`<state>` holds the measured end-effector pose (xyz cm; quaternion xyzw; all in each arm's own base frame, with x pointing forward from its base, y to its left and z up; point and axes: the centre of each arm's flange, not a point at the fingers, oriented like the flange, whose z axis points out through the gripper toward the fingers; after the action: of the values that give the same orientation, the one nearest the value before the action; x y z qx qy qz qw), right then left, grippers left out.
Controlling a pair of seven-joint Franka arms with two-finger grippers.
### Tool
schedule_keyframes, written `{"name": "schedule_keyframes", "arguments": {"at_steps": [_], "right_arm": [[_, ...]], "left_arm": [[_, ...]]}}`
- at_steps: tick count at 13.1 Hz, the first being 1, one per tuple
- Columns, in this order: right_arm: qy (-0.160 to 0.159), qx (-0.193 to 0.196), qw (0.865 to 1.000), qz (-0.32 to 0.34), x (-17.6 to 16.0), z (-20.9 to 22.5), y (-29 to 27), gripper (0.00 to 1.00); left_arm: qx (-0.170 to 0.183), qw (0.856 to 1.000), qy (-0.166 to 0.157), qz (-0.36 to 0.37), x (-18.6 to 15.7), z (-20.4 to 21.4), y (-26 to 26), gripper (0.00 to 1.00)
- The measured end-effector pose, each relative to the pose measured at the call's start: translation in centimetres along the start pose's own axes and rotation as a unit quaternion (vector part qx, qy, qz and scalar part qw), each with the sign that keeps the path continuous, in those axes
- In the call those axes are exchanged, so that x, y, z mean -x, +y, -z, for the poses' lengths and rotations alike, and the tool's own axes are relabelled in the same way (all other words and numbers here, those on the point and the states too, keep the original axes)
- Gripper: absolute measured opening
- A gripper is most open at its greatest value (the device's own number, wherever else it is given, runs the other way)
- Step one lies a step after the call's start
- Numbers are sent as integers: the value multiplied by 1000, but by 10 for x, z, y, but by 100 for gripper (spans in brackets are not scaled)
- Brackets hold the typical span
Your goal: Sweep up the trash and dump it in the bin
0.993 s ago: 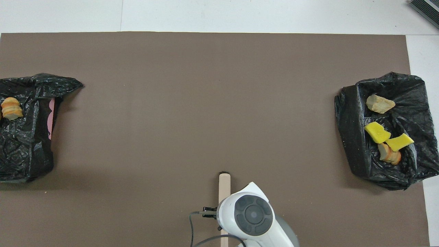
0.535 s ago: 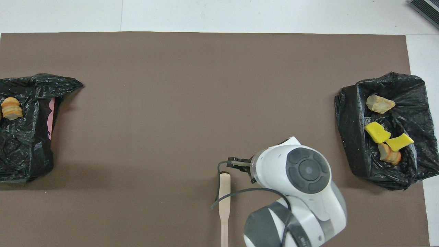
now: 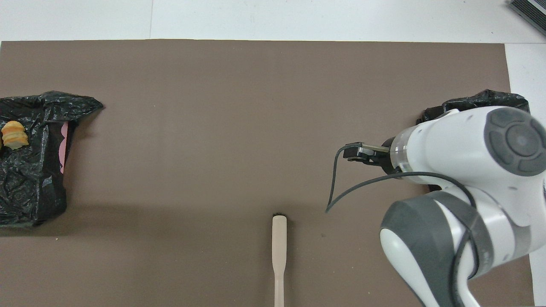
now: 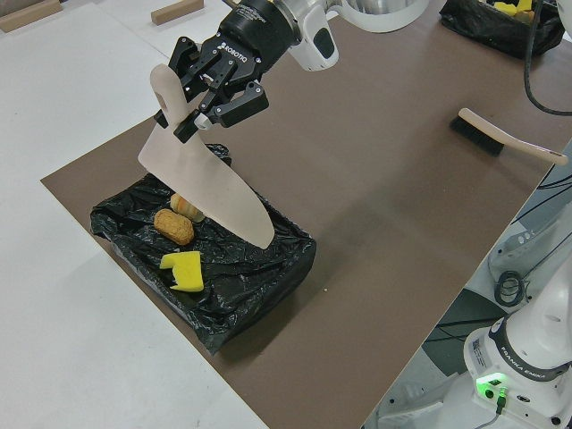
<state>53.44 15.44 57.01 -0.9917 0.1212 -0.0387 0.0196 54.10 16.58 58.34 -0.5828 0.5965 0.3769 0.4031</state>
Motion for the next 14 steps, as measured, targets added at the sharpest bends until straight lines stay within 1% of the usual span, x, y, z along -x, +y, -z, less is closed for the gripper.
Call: {"name": "schedule_keyframes", "arguments": {"at_steps": [2,4,5,6,8,10,12,14], "right_arm": [[3,14,1000,2,-5,30,9,100],[2,37,999,21,-9,56,21,100],[1,41,999,27,-14,64,30,100],[-2,42,999,31,-19,70,40,100],[-19,46,998,32,-26,78,63,100],[-39,52,998,19,-27,83,80,100],[-61,58,996,11,-24,83,90,100],[-64,56,996,8,-23,86,93,100]], "left_arm": [[1,1000,-11,3,5,-3,1,31],[-2,1000,-15,12,11,-3,0,31],[-3,1000,-10,16,10,0,0,31],[-3,1000,4,23,7,2,-1,31],[6,997,61,44,-4,5,-1,31],[19,990,122,71,-16,10,-1,31],[51,972,197,114,-34,20,1,31],[90,948,259,162,-52,32,3,31]]}}
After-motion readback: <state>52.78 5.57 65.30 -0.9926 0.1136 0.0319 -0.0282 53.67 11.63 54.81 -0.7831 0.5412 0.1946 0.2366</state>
